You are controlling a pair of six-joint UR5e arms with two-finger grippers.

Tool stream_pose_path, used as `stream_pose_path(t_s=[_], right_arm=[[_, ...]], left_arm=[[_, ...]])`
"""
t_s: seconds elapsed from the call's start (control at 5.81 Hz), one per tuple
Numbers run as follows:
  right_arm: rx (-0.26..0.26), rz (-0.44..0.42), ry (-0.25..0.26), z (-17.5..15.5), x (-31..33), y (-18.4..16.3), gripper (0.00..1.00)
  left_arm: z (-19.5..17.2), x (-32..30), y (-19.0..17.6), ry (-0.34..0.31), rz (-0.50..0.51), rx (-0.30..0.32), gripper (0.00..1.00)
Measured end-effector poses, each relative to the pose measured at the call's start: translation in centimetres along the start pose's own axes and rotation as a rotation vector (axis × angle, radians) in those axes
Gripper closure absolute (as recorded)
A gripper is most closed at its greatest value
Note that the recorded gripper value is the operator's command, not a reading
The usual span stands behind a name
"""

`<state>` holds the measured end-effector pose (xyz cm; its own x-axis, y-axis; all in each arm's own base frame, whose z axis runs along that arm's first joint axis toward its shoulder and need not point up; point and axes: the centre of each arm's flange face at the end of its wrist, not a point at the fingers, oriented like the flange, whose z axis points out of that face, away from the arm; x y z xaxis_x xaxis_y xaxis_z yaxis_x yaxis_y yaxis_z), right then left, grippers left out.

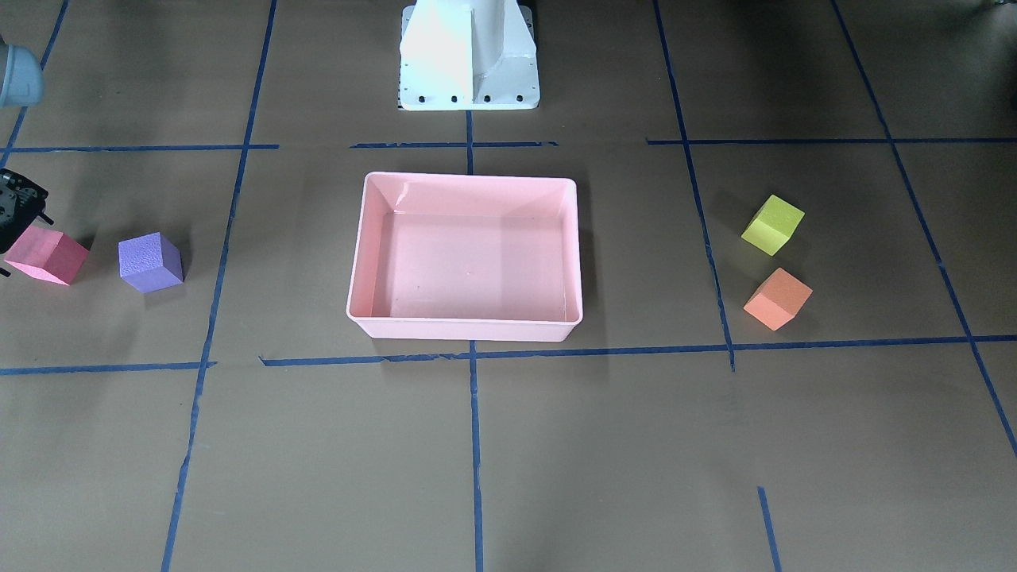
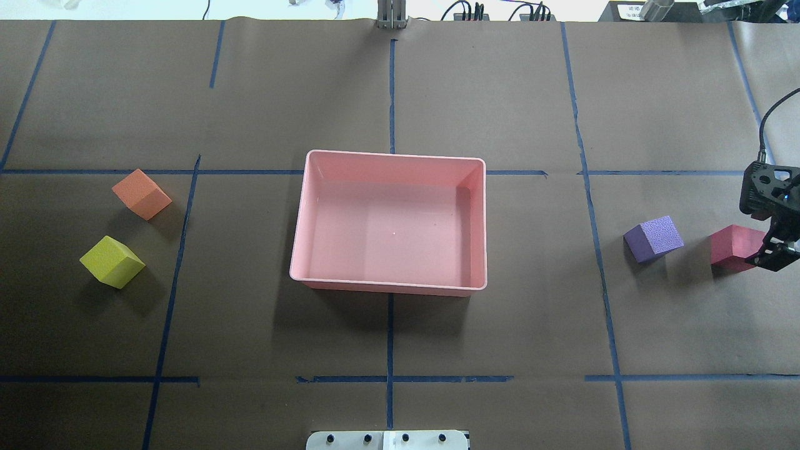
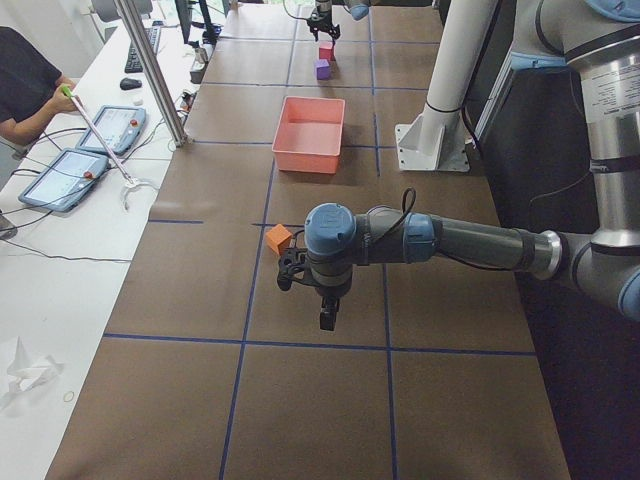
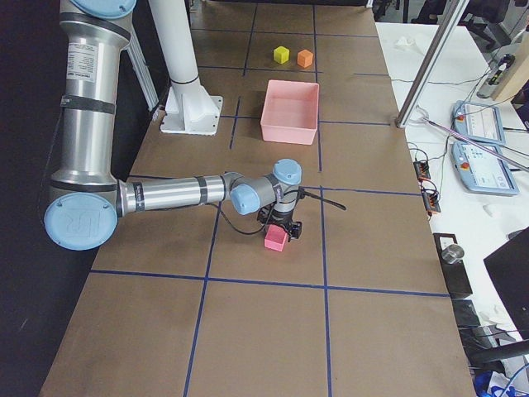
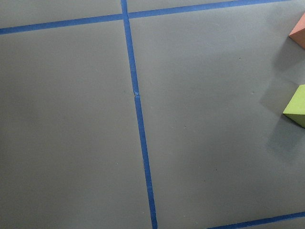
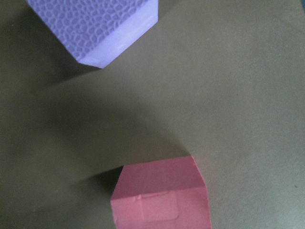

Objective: Place blocks into pink bin with both arms
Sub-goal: 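Lower the right gripper onto the red cube and grasp it, then carry red cube into bin with right gripper while left reaches yellow cube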

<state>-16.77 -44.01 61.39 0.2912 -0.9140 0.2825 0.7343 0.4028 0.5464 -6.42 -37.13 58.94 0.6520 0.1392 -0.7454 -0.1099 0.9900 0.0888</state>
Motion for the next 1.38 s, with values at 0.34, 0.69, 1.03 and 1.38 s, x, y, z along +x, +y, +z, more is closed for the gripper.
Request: stream_pose_path(t_s=[0.34, 0.69, 1.03, 1.38], right_arm=[[-0.02, 0.007, -0.033, 1.8, 0.0, -0.1, 0.42], [-0.014, 0.057, -0.07, 2.6, -0.4, -0.3, 0.97], [0.039, 0.144, -0.09, 0.1, -1.4, -2.4, 0.99], [0.125, 0.402, -0.158, -8.0, -4.6, -8.6, 0.98]], left_arm=[[0.0, 0.0, 0.0, 0.0, 0.0, 0.0, 0.0], [0.0, 0.0, 0.0, 0.0, 0.001, 0.001, 0.0], [0.0, 0.4, -0.1, 0.047, -0.003, 0.008, 0.0], [0.5, 3.4, -2.8, 0.17, 0.005, 0.019, 0.0]])
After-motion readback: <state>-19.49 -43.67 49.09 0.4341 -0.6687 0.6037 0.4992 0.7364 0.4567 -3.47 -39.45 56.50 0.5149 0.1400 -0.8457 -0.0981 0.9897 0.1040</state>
